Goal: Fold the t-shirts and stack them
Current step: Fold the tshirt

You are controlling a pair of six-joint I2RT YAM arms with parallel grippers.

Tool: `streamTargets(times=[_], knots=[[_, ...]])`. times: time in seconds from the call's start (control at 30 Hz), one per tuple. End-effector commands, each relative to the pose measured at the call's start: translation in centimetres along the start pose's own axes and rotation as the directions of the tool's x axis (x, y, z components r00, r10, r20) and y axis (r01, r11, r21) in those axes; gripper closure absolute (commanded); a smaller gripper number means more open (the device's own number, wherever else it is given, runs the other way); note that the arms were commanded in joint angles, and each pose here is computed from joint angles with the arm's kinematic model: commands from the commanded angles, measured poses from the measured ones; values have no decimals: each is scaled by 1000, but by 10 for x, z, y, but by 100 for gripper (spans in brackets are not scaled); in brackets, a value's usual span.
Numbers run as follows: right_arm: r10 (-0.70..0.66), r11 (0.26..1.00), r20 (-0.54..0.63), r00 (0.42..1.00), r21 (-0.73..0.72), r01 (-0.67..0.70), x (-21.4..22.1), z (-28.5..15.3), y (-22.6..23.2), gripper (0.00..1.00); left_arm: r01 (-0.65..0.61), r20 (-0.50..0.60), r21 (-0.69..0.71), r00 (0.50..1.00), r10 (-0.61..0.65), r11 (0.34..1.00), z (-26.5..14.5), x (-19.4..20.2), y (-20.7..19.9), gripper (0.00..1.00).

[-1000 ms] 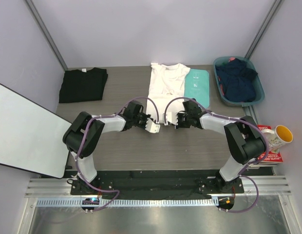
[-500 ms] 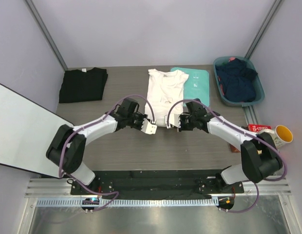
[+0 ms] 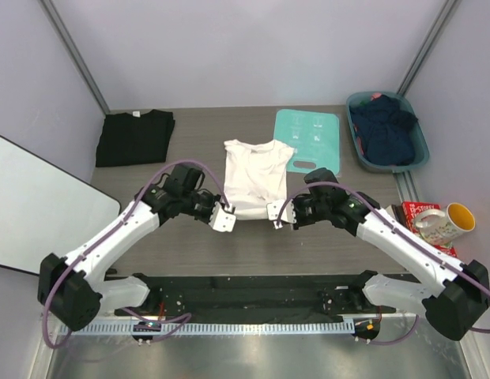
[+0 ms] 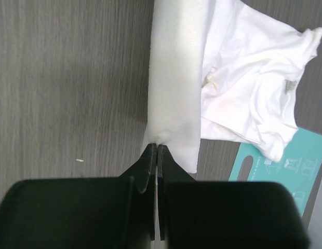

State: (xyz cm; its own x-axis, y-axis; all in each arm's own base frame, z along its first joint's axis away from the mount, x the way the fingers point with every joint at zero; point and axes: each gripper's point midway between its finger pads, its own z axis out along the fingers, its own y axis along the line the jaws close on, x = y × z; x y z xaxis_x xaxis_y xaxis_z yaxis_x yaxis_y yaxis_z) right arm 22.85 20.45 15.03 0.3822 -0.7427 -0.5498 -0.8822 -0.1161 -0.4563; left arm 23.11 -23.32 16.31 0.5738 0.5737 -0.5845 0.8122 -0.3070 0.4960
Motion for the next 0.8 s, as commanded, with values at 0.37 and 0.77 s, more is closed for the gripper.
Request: streamTargets(times=[0.37,0.77], knots=[[-22,1000,93,995,10,21,-68,-43,1,99,30,79,-34,997,-27,999,-48,-46,-31,100],[-132,970,-59,989,197,142,-28,-10,-73,99,-13,-15,-127,1000,11,992,-19,-7,11,100]])
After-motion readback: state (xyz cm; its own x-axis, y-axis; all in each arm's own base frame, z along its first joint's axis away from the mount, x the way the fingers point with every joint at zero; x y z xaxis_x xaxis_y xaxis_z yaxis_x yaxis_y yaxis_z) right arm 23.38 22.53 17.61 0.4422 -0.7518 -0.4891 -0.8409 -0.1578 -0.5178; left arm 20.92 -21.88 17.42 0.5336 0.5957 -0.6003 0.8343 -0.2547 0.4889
